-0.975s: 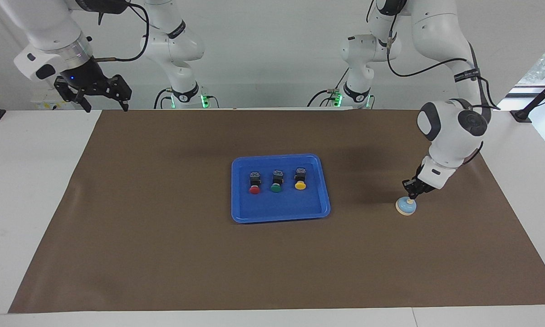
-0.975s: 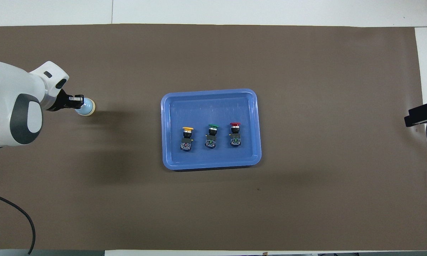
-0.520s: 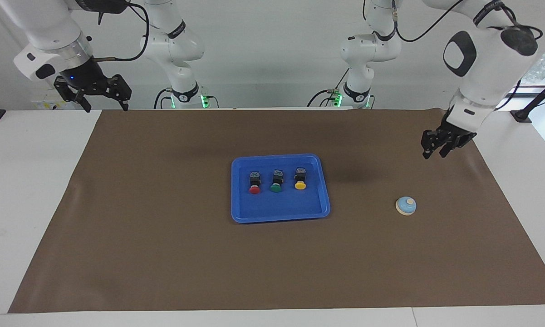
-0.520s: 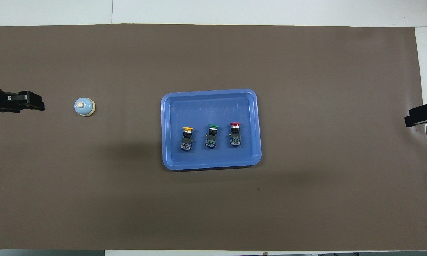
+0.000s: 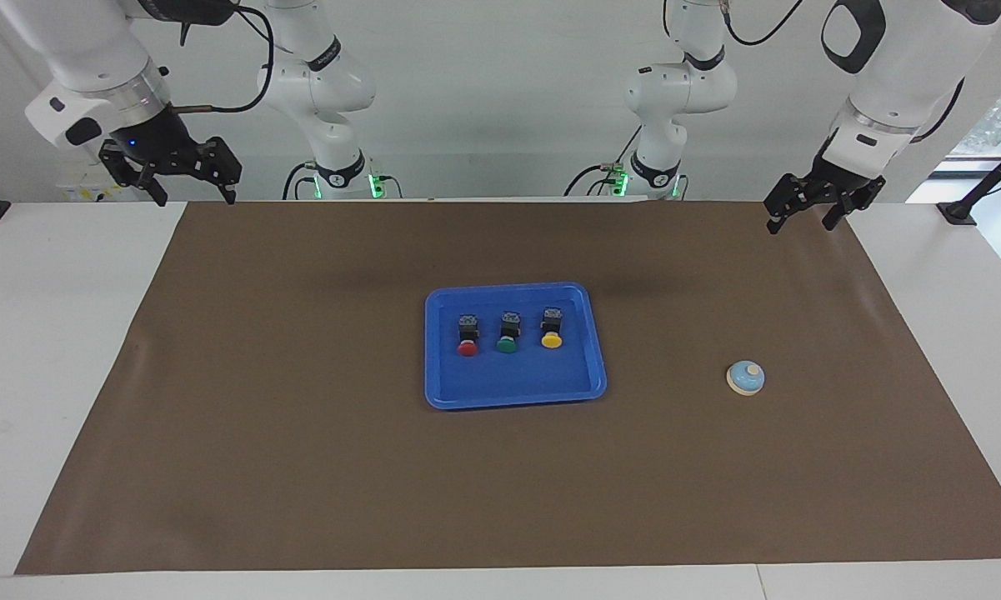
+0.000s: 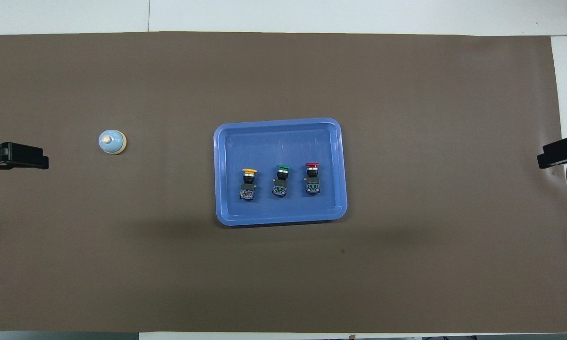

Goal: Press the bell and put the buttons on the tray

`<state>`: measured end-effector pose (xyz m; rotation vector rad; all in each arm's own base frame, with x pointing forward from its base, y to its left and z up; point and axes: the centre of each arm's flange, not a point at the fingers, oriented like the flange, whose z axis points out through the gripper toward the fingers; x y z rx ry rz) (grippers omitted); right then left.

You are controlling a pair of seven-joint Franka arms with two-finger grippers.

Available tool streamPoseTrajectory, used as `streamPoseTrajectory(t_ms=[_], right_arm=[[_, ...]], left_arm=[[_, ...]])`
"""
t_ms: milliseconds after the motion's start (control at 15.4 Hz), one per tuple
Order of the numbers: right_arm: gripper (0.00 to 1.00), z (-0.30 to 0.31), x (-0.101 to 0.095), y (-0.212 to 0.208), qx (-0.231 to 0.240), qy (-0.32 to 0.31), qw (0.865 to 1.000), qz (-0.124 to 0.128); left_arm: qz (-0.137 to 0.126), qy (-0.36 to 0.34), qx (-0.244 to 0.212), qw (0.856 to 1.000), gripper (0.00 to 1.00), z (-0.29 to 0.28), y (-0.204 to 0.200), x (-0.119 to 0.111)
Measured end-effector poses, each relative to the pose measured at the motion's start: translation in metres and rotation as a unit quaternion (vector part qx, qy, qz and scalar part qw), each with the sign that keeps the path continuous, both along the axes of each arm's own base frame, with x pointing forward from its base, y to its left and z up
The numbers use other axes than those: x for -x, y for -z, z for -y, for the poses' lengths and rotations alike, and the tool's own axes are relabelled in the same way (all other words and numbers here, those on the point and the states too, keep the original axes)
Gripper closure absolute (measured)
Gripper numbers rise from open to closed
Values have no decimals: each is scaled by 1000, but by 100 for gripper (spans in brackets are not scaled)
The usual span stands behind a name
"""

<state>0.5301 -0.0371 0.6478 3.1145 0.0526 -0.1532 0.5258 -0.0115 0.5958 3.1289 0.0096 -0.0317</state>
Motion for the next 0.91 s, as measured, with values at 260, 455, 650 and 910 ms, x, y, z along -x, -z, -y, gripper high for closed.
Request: streamPoseTrajectory(t_ms=[260, 455, 650, 910], right_arm=[[0, 0, 0, 0, 0, 0, 1000, 0], [0, 0, 0, 0, 0, 0, 1000, 0], [0, 0, 0, 0, 0, 0, 1000, 0], [0, 0, 0, 0, 0, 0, 1000, 0]], left_arm=[[-25, 4, 0, 1000, 0, 2, 7, -22], [-29, 11, 0, 1000, 0, 7, 13, -24], [-30, 20, 0, 999, 0, 11, 14, -24], [-30, 32, 0, 999, 0, 11, 14, -24]])
